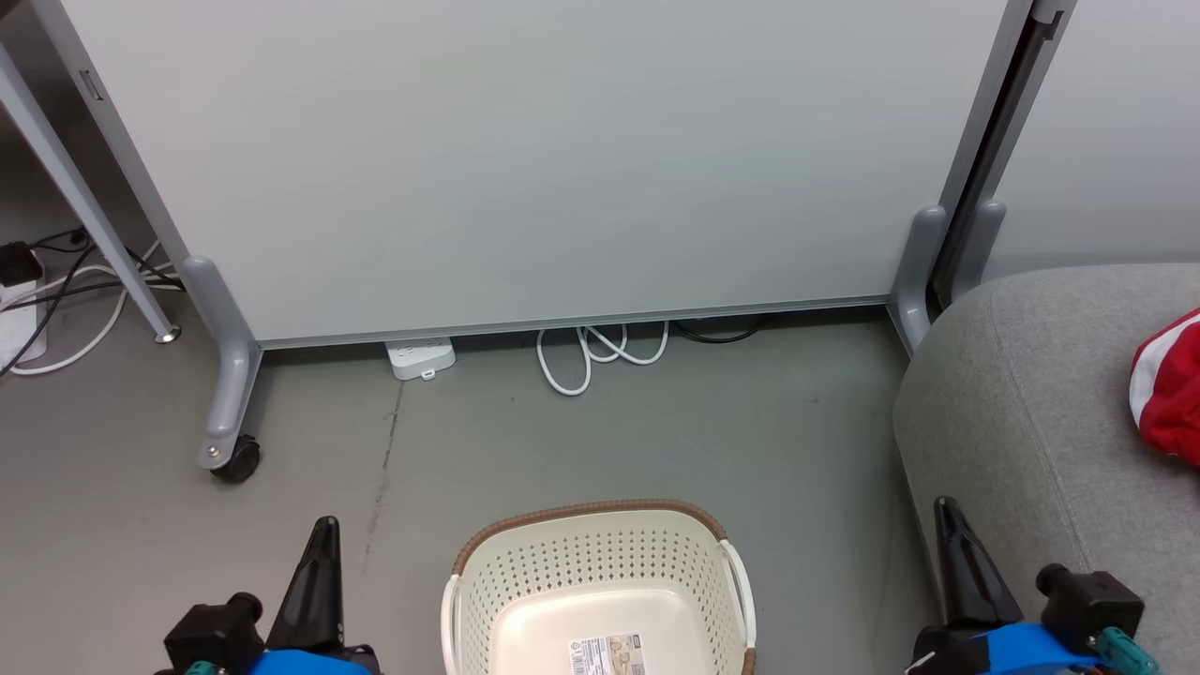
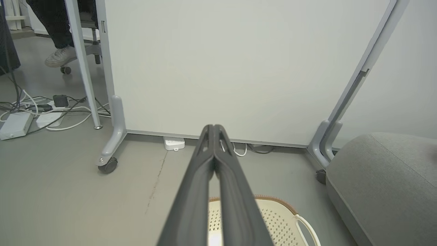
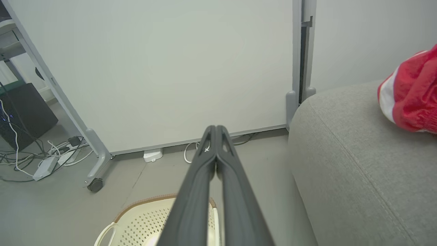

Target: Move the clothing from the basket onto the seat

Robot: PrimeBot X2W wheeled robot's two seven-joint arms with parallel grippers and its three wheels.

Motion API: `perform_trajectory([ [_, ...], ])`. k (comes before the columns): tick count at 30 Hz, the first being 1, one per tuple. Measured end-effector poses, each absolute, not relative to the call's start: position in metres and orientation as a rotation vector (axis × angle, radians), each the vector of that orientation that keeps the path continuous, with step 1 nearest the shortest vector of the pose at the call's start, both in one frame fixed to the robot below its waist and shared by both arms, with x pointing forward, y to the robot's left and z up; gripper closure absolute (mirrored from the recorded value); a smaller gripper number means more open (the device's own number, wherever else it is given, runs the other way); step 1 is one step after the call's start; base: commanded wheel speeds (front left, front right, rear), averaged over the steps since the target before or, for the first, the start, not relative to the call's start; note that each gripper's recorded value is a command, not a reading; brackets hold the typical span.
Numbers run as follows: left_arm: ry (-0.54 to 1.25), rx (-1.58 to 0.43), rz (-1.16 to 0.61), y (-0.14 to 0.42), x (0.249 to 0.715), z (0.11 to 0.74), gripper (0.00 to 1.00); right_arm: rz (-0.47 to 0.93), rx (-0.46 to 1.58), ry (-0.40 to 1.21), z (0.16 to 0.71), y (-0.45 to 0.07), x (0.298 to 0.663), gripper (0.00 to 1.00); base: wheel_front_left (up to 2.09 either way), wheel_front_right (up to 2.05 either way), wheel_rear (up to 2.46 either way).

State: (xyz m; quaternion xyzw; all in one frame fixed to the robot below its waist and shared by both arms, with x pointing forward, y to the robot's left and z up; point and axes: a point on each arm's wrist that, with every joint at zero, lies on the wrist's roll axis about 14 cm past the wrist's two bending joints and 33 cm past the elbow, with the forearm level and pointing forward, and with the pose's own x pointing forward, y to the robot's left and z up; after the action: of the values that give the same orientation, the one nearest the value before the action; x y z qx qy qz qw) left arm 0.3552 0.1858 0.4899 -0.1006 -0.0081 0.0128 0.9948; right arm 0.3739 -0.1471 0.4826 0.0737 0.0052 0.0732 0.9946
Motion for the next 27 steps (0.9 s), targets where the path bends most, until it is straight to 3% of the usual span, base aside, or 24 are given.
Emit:
perform_trajectory([
  [27, 0.036, -0.659, 0.101, 0.201, 0.36, 0.483, 1.0, 0.025, 0.616, 0.057, 0.482, -0.17, 0.379, 1.0, 0.0, 0.0, 0.0],
])
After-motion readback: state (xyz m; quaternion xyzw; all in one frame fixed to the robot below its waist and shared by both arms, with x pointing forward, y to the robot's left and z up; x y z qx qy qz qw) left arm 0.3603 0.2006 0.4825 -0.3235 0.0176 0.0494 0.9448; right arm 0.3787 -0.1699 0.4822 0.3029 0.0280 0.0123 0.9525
